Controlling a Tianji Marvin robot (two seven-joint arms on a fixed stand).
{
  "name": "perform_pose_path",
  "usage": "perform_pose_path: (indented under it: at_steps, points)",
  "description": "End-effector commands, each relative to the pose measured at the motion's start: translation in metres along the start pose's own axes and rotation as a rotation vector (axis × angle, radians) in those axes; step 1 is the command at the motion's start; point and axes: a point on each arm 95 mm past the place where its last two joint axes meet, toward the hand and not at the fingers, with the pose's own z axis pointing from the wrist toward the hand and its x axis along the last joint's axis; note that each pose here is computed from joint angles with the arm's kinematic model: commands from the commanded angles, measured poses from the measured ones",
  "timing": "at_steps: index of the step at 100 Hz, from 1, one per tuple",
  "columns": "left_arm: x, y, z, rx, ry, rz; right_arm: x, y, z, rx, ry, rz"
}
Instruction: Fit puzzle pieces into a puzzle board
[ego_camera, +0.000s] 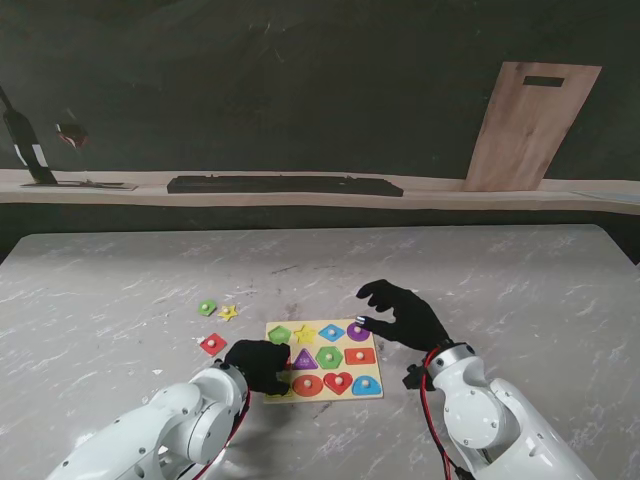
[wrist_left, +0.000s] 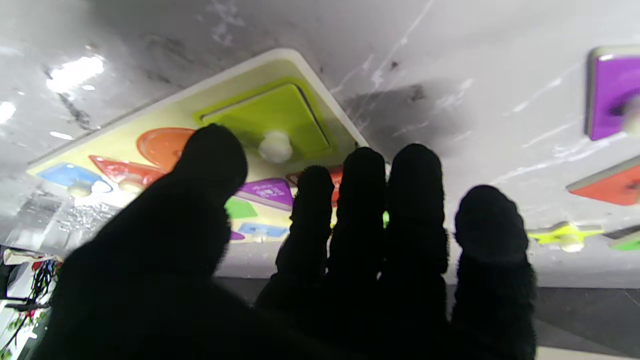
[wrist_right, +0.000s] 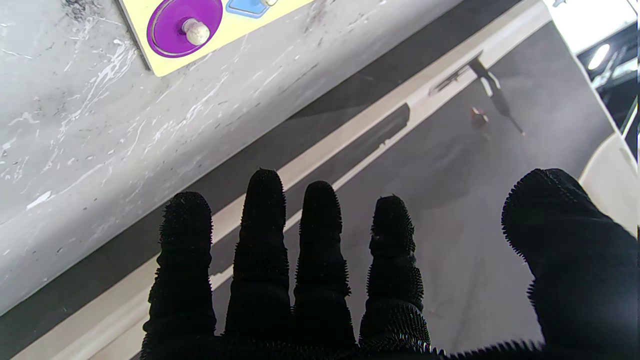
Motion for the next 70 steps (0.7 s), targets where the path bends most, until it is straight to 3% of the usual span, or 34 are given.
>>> perform_pose_path:
  at_steps: [1, 42, 70]
  points:
    - [0.001, 0.003, -0.003, 0.034, -0.008, -0.001, 0.003, -0.003, -0.001, 0.003, 0.006, 0.006]
    - [-0.019, -0.015, -0.015, 0.153, -0.017, -0.059, 0.004, -0.007, 0.003, 0.022, 0.007, 0.012]
    - [-0.052, -0.028, -0.029, 0.219, -0.018, -0.055, 0.008, -0.013, 0.007, 0.053, 0.013, 0.01]
